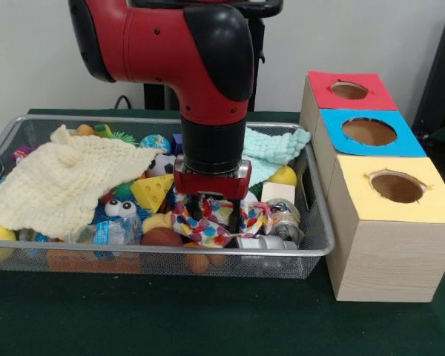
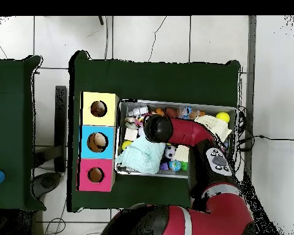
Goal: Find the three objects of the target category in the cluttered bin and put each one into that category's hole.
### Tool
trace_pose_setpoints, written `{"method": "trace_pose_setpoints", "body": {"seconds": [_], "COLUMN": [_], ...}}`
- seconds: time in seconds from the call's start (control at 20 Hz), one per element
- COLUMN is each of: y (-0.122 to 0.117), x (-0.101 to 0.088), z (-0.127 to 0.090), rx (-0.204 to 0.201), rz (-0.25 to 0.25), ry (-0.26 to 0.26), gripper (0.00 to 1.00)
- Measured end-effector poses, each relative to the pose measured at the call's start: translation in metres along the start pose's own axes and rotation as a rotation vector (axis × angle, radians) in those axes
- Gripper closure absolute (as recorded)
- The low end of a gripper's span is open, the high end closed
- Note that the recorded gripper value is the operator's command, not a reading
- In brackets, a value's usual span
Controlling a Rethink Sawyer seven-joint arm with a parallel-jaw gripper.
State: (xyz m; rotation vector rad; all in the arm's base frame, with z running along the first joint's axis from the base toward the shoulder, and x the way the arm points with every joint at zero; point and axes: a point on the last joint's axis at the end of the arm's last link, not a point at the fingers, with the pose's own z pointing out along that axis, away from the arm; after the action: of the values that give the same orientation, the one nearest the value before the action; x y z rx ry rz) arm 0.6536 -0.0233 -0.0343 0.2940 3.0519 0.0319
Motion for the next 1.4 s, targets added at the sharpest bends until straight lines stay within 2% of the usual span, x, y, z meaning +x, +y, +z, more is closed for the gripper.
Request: {"method": "trace_pose_setpoints", "body": {"seconds": [0.2, 0.25, 0.9, 1.1, 1.4], "y": [0.002, 0.002, 0.037, 0.055, 0.094], "x": [0.0, 0.001, 0.007, 0.01, 0.019], "z": [0.0, -0.001, -0.006, -0.029, -0.093], "rx": [0.003, 0.005, 0.023, 0.048, 0.077], "rz": [-0.01, -0.015, -0.084, -0.117, -0.137], "ry": [-0.003, -0.004, -0.012, -0.002, 0.088], "gripper": [0.0, 1.0, 1.0, 1.0, 1.0]}}
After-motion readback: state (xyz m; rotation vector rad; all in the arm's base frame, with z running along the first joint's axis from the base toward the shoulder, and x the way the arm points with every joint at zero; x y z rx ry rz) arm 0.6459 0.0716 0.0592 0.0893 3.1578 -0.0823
